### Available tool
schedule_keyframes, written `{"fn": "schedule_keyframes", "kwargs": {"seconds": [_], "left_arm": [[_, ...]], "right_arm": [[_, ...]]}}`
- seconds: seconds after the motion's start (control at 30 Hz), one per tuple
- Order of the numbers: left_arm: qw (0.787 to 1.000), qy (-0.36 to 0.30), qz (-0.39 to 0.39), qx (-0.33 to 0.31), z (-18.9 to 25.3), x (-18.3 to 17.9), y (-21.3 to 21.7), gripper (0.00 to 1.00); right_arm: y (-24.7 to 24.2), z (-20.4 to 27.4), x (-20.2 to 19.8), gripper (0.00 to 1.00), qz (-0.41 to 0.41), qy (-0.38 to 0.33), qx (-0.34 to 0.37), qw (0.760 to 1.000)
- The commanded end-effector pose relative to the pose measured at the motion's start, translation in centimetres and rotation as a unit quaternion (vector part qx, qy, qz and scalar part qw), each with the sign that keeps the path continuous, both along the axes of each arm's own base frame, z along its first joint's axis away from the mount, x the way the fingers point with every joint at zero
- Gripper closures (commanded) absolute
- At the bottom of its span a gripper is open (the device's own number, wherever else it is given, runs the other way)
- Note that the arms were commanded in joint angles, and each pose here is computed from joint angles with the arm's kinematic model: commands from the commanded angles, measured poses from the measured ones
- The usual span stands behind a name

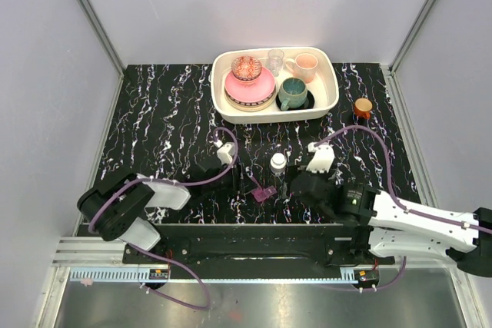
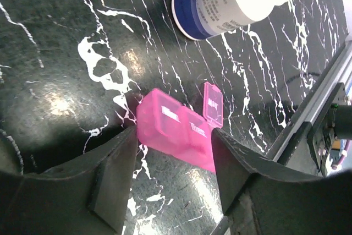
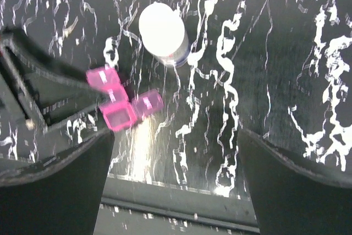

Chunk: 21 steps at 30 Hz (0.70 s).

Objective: Sort the pills into containers

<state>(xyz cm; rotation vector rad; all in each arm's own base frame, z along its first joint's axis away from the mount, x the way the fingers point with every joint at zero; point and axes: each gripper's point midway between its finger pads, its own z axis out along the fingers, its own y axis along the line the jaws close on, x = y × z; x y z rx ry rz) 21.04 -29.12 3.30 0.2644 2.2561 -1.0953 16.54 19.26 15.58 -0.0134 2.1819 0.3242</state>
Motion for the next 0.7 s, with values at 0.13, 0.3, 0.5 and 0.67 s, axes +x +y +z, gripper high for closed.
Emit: {"fn": "schedule_keyframes", "kwargs": {"seconds": [0.13, 0.3, 0.5, 0.67], "left_arm": [[0.997, -0.051, 0.042, 0.030, 3.5, 1.4, 2.0, 0.27], [0.997, -0.047, 0.054, 0.041, 4.4, 0.3, 3.6, 0.22], [0.995, -0.057, 0.071, 0.031, 6.2, -1.1, 5.5, 0.21], [0.994, -0.070, 0.077, 0.012, 7.6, -1.9, 6.3, 0.21]], "right_arm": [[-0.3, 4.1, 4.9, 0.00, -0.023, 0.003, 0.002, 1.000], [1.1, 4.2, 7.1, 0.00, 0.001, 0.028, -0.022, 0.999], [3.5, 1.1, 9.1, 0.00, 0.013, 0.077, -0.046, 0.996], [4.5, -1.6, 11.0, 0.00, 0.013, 0.101, -0.067, 0.993]]}}
